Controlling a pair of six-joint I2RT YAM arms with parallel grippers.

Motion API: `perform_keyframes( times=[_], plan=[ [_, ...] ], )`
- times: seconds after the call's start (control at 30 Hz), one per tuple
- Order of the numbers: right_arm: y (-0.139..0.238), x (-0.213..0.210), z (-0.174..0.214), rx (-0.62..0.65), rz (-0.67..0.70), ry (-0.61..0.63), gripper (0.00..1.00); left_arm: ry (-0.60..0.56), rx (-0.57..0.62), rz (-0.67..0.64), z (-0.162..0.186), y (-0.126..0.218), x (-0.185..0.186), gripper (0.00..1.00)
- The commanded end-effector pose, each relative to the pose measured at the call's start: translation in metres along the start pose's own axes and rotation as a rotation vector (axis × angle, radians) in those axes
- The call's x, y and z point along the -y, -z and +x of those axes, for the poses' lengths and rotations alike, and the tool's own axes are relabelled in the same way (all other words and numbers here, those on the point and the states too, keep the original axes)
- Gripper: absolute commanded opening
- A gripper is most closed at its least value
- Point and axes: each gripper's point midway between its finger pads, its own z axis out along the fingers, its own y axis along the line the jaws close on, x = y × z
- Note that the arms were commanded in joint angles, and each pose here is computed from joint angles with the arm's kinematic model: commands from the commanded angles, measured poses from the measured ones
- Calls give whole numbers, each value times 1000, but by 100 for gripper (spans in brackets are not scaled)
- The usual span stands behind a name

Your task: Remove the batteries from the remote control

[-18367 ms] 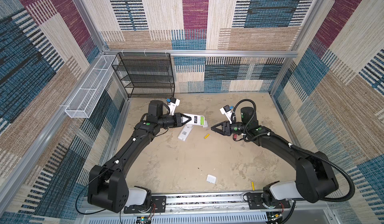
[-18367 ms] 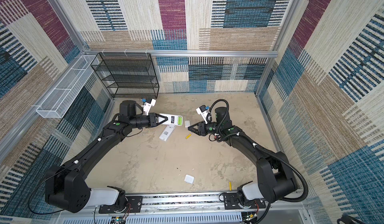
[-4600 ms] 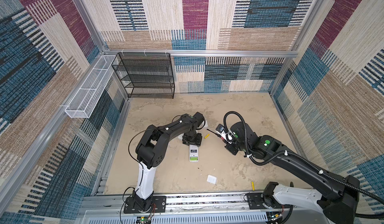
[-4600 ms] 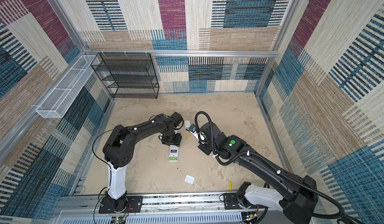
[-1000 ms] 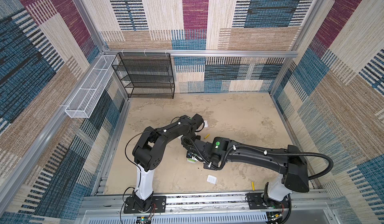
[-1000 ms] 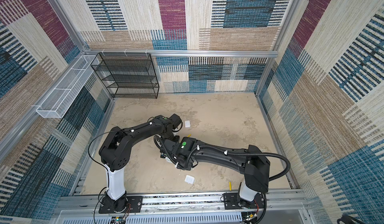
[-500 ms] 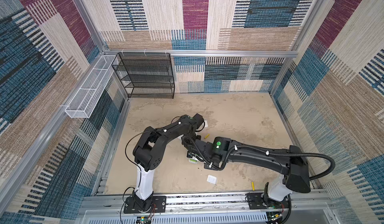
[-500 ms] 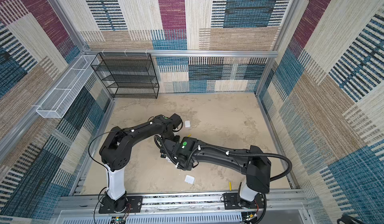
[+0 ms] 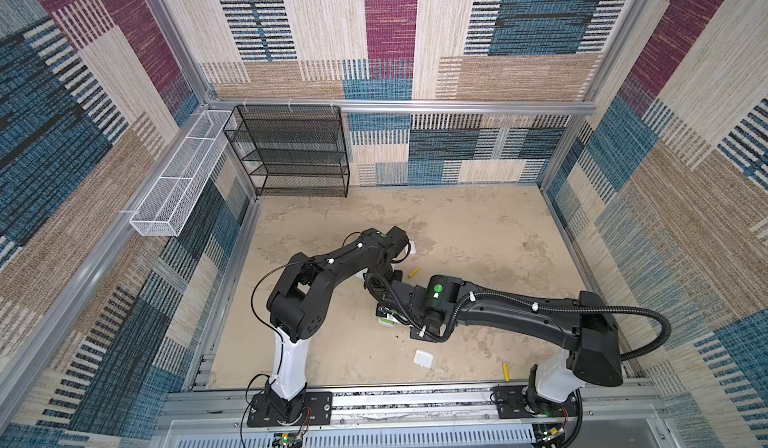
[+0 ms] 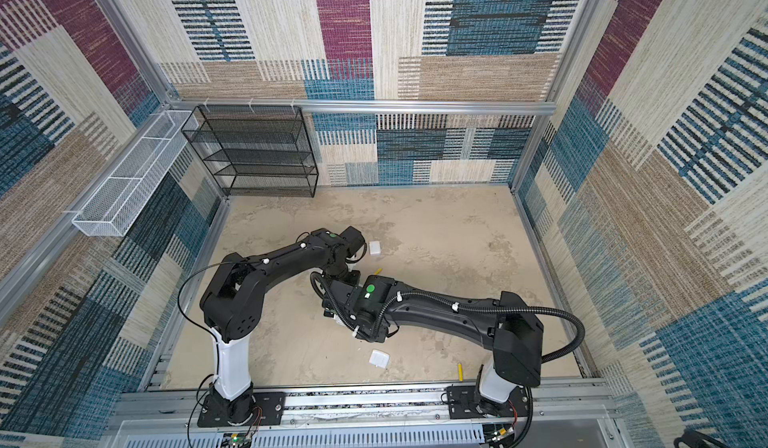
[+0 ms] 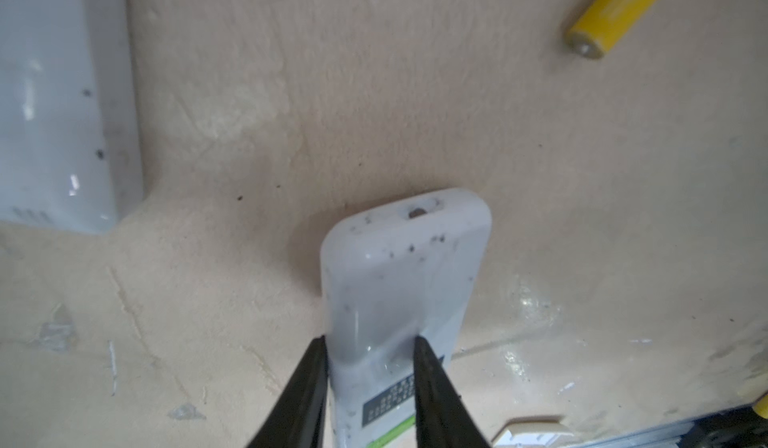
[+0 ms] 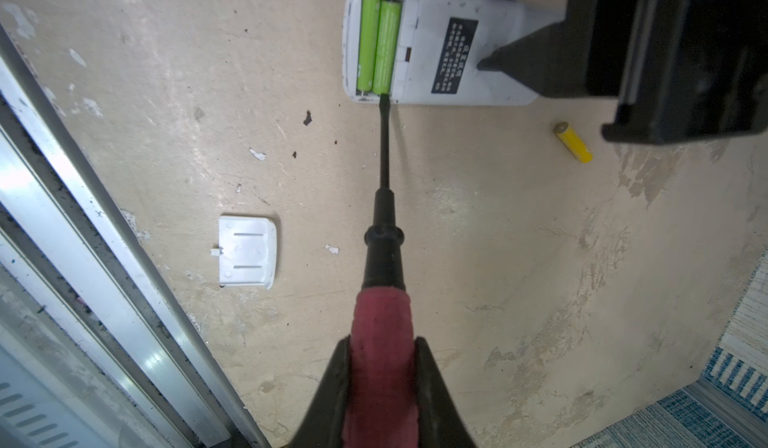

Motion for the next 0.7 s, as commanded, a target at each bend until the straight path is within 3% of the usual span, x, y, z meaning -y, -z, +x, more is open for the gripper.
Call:
perform_keyframes(
  times=[0.0,0.67],
  plan=[
    [0,2,1,0,16,-7,0,6,-10,-53,2,-11,-8,35],
    [3,1,3,-5,10,-12,0,3,-13,-75,2,-11,-11,34]
  ],
)
